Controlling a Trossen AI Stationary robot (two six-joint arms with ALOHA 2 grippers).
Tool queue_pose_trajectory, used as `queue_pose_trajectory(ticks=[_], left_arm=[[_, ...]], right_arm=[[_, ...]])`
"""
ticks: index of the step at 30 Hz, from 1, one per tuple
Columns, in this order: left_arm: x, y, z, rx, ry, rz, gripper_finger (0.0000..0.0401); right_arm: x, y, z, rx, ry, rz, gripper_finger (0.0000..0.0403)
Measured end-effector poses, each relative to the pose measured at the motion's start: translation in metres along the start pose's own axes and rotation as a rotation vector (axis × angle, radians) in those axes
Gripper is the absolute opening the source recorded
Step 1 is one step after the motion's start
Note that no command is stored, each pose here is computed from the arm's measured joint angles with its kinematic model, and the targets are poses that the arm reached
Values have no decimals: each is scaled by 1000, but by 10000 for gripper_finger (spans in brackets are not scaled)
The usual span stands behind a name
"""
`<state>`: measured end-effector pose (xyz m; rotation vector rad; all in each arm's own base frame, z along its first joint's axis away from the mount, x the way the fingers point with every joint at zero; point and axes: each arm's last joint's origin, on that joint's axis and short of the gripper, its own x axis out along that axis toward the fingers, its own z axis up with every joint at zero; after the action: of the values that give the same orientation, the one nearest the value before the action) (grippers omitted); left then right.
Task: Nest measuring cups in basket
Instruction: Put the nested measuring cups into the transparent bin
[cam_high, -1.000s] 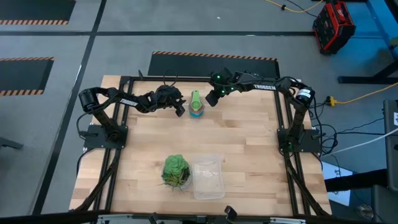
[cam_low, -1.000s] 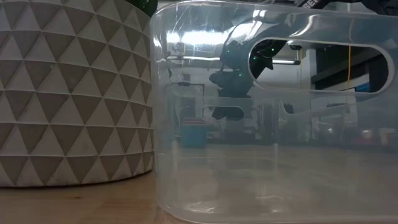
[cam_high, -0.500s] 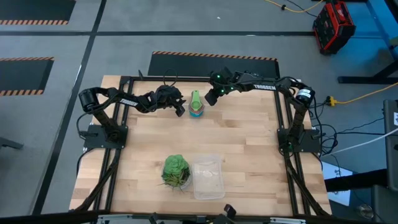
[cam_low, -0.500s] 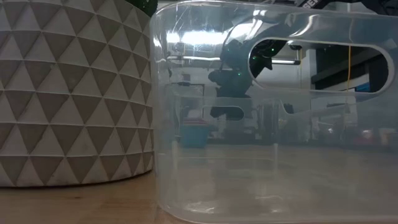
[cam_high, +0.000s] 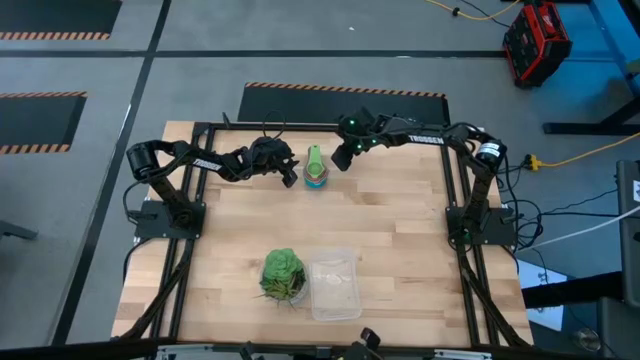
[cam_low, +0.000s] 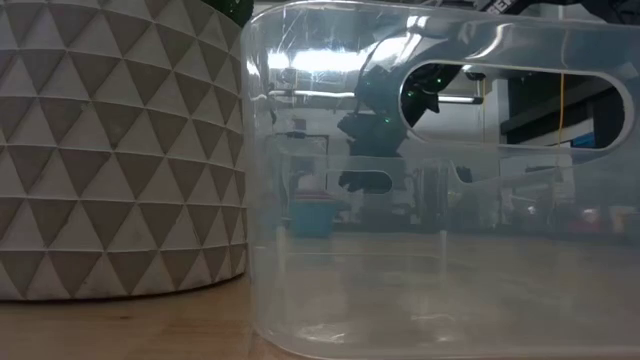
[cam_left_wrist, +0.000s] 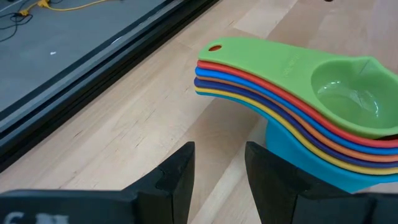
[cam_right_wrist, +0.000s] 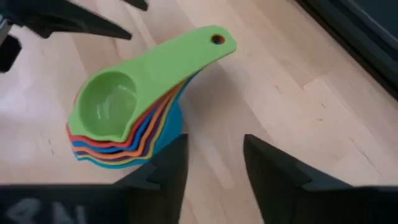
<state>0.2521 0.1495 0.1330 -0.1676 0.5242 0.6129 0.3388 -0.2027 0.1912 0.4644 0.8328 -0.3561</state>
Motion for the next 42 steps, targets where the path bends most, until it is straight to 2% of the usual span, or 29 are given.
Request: queue_pose_trajectory(ticks=[3, 6, 10, 17, 27, 33, 38, 42], left_arm=[[0, 0, 0, 0, 0, 0, 135], [0, 0, 0, 0, 0, 0, 135], [0, 0, 0, 0, 0, 0, 135], [0, 0, 0, 0, 0, 0, 135], [0, 0, 0, 0, 1, 0, 135], [0, 0, 0, 0, 4, 0, 135], [0, 0, 0, 0, 3, 0, 135], [0, 0, 0, 0, 3, 0, 135]], right_arm=[[0, -1, 0, 5, 0, -1, 180], [0, 0, -1, -30, 7, 6, 184], [0, 4, -2, -127, 24, 114, 185], [-2, -4, -1, -10, 19, 86, 185], [-2, -4, 1, -58, 5, 108, 185], [-3, -6, 1, -56, 8, 173, 185], [-2, -7, 0, -47, 15, 193, 185], [-1, -6, -1, 12, 37, 239, 185]])
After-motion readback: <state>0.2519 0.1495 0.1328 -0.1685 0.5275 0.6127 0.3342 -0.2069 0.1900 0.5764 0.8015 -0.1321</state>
